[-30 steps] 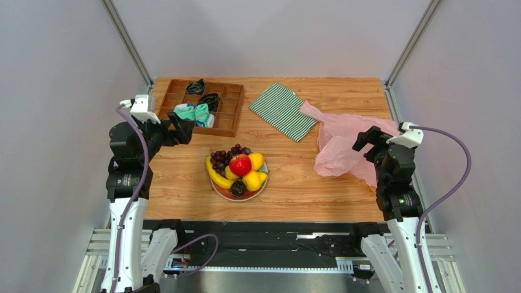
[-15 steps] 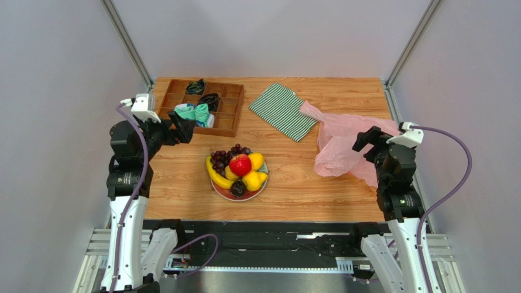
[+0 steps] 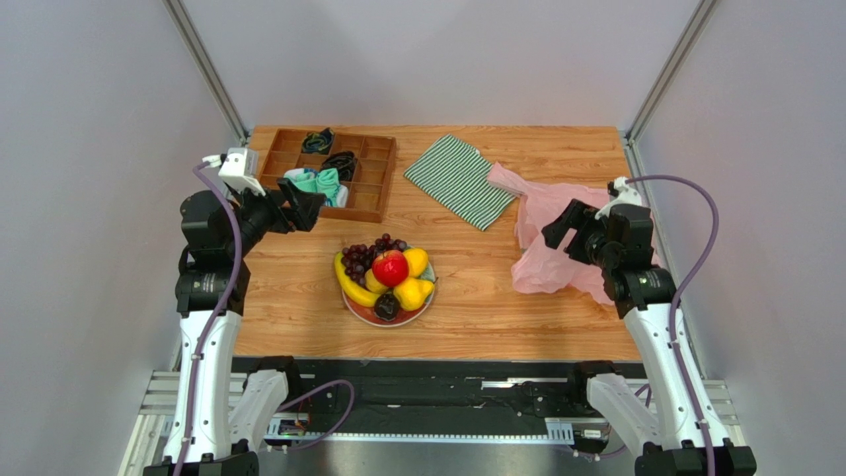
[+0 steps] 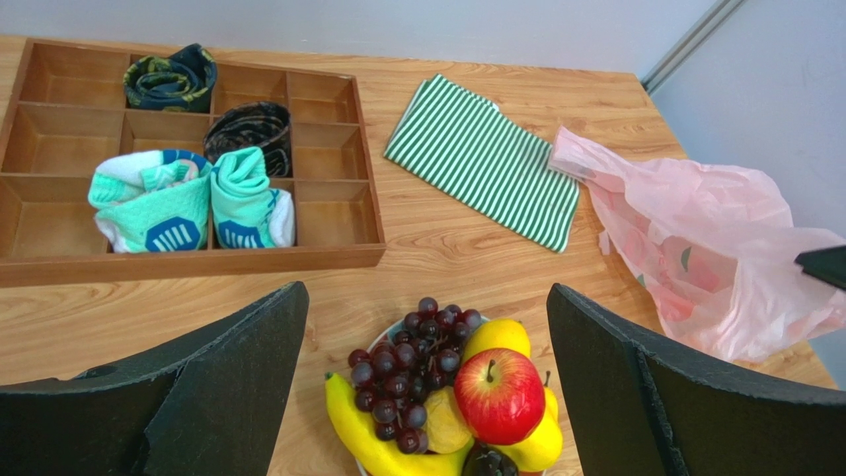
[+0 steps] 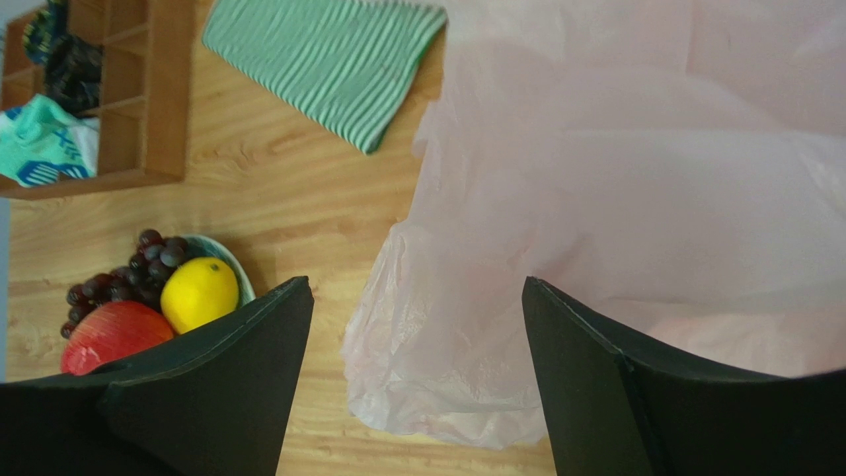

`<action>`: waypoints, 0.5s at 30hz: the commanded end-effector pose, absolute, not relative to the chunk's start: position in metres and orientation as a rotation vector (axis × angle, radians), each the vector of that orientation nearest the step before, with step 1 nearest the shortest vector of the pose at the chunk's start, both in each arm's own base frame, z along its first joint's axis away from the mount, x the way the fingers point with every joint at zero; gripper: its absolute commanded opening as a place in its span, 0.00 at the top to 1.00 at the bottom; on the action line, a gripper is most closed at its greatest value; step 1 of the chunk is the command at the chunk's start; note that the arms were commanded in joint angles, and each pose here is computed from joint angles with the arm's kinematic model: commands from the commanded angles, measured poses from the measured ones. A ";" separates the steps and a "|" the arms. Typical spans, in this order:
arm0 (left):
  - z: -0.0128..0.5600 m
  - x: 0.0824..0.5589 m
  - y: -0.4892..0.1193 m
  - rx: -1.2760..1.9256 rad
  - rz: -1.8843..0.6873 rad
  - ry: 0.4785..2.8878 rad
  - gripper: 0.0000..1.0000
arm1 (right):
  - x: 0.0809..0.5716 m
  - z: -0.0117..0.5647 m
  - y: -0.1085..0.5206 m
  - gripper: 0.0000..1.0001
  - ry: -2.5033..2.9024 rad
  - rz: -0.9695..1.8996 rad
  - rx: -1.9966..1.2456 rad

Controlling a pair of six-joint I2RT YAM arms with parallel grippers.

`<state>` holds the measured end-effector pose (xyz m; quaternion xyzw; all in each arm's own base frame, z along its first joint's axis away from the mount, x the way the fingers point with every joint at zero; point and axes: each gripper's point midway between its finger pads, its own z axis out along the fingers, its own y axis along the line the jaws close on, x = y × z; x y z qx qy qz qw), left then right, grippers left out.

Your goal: Place the fruits into the plastic bag

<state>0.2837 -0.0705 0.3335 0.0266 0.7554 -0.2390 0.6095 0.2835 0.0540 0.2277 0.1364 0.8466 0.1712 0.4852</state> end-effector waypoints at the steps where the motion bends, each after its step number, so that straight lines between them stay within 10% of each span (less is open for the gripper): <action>1: 0.340 0.285 -0.075 0.083 -0.580 1.720 0.01 | 0.261 0.224 0.055 0.18 2.055 0.449 0.387; 15: 0.336 0.287 -0.079 0.078 -0.616 1.741 0.02 | 0.222 0.211 0.007 0.13 2.089 0.164 0.603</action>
